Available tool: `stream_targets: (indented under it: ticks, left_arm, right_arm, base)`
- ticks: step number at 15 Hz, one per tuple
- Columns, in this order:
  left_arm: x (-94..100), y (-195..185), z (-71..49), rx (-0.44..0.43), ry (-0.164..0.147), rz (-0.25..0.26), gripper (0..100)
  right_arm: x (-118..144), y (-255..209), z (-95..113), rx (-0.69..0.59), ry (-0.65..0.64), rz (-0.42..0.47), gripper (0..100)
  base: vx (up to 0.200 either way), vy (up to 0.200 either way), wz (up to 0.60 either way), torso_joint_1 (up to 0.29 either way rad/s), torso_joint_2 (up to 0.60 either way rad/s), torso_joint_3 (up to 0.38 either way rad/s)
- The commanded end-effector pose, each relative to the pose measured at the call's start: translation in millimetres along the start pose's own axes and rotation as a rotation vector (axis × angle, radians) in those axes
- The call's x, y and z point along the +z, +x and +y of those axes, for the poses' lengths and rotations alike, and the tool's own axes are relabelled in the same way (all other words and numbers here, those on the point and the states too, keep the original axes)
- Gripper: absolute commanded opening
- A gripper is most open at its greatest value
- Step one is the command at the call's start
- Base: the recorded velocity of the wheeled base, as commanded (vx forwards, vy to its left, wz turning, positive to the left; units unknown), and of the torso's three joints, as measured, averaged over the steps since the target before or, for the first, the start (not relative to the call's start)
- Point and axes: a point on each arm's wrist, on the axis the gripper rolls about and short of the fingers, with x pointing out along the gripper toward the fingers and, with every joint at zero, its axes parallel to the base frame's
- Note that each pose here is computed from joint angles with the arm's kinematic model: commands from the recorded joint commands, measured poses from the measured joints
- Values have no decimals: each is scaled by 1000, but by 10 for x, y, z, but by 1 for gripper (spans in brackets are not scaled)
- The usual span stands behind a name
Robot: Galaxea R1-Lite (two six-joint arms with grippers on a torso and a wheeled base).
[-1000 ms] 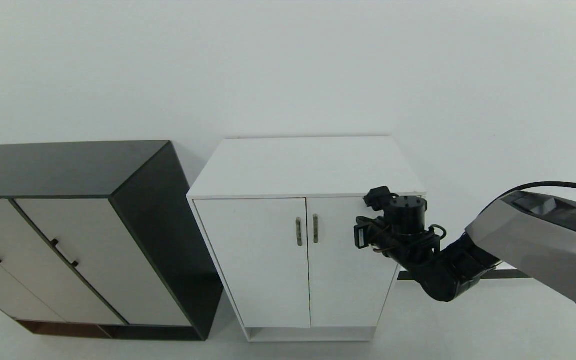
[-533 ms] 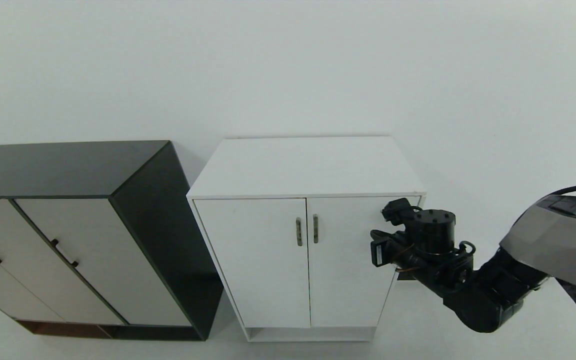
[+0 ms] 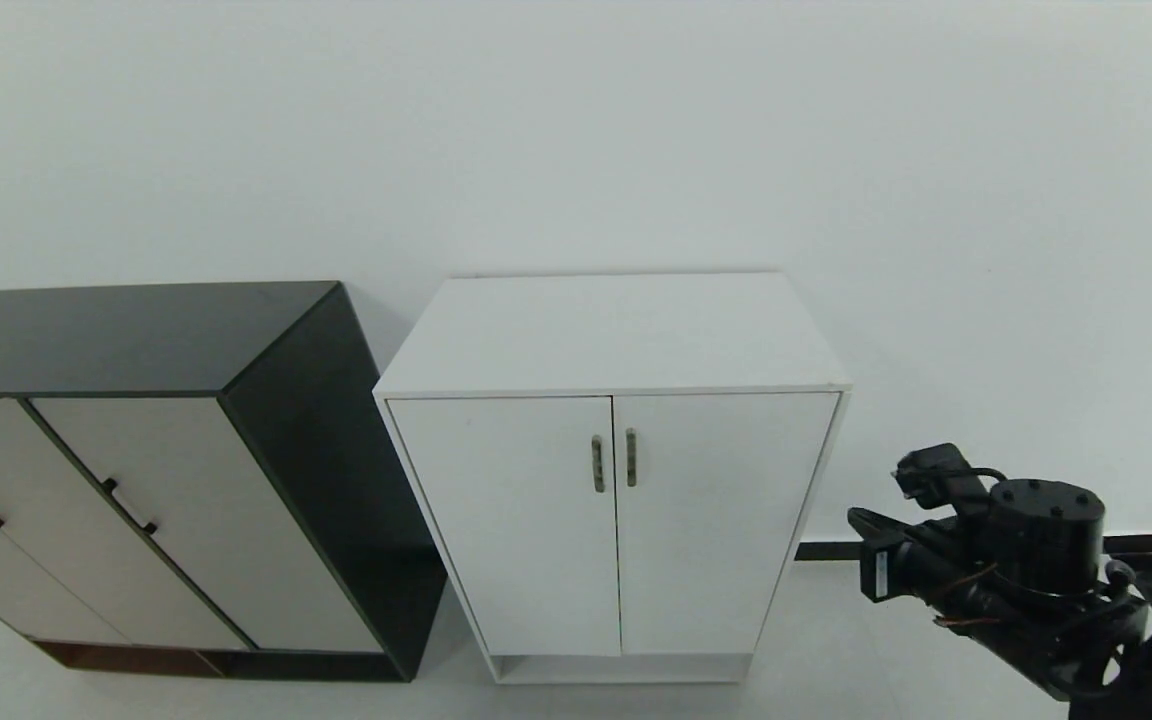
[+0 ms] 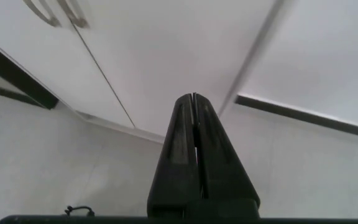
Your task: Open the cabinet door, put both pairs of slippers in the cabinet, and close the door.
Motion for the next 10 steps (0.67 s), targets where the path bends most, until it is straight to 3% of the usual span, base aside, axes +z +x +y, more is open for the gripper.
stream_targets:
  ticks: [1, 10]
  left_arm:
    - [0, 0, 0, 0, 0, 0, 0]
    - [0, 0, 0, 0, 0, 0, 0]
  right_arm:
    - [-74, -239, -83, -18, -21, 15, 0]
    - [-262, -585, -179, -72, -37, 55, 0]
  base:
    - [0, 0, 0, 0, 0, 0]
    - [0, 0, 0, 0, 0, 0]
